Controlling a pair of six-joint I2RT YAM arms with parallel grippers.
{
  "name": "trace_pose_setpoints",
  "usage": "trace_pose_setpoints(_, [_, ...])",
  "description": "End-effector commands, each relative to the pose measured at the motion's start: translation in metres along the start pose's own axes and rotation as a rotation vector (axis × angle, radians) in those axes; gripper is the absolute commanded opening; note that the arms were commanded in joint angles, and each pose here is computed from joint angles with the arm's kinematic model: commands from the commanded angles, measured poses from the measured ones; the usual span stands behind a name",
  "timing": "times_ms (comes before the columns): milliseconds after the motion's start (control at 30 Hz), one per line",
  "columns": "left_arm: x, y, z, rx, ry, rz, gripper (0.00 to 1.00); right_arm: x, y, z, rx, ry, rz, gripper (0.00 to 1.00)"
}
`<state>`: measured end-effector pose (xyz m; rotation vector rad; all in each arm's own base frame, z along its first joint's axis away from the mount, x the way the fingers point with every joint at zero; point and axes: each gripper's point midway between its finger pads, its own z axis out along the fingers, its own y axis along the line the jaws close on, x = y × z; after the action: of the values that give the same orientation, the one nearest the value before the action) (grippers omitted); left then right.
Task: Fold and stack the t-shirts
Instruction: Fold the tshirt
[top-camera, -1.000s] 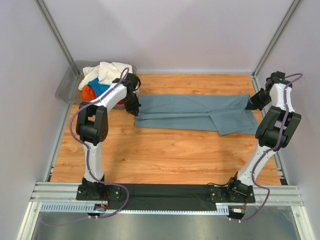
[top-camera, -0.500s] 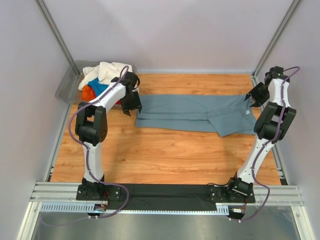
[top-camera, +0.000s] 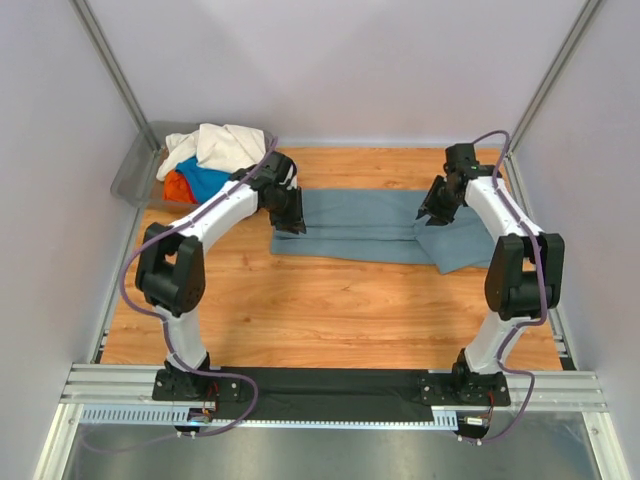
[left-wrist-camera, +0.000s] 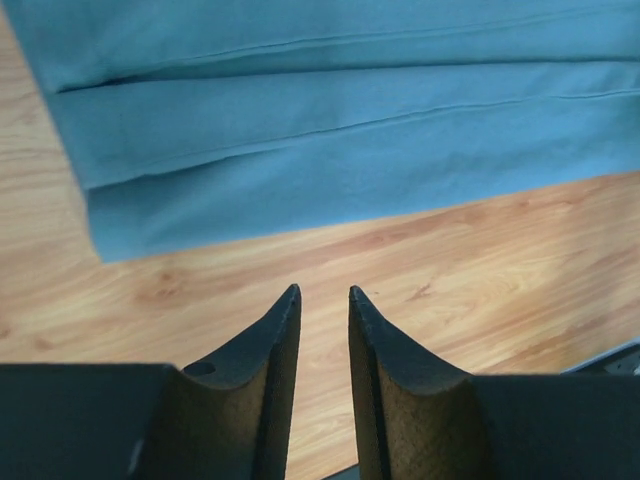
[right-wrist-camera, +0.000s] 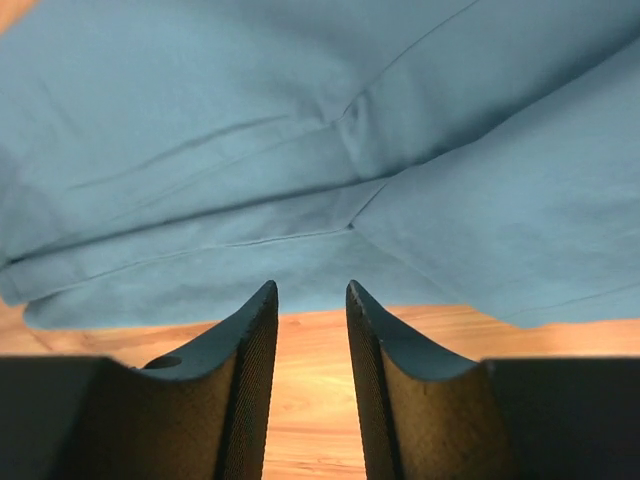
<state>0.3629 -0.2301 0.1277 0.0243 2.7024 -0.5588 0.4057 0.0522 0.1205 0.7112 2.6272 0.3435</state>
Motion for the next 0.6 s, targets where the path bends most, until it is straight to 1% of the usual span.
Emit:
trace_pose_setpoints(0, [-0.004,-0.009,0.028,0.079,0.030,0.017,0.33,0.005,0.007,0.017,0.019,-0.027,0.002,0.34])
trace_pose_setpoints(33, [-0.005,-0.009,0.032,0.079,0.039,0.012,0.33,0.015,0.013,0.021,0.027,-0.014,-0.032,0.33])
trace_pose_setpoints(67, [-0.010,-0.009,0.041,0.074,0.044,0.012,0.33,0.020,0.012,0.025,0.052,-0.012,-0.045,0.25])
trace_pose_setpoints(133, [-0.008,-0.004,0.055,0.058,0.081,-0.001,0.30,0.033,0.019,0.030,0.052,0.003,-0.070,0.16])
trace_pose_setpoints(167, [-0.011,-0.005,0.056,0.056,0.078,0.000,0.30,0.037,0.019,0.033,0.056,0.010,-0.074,0.10])
trace_pose_setpoints(300, [-0.004,0.005,0.068,0.015,0.108,-0.015,0.27,0.056,0.019,0.039,0.083,0.037,-0.102,0.04])
trace_pose_setpoints(333, [-0.002,0.007,0.070,0.007,0.113,-0.015,0.27,0.054,0.012,0.040,0.119,0.017,-0.108,0.04])
trace_pose_setpoints(567, [0.013,0.026,0.081,-0.047,0.156,-0.022,0.22,0.062,-0.003,0.055,0.168,0.016,-0.102,0.03])
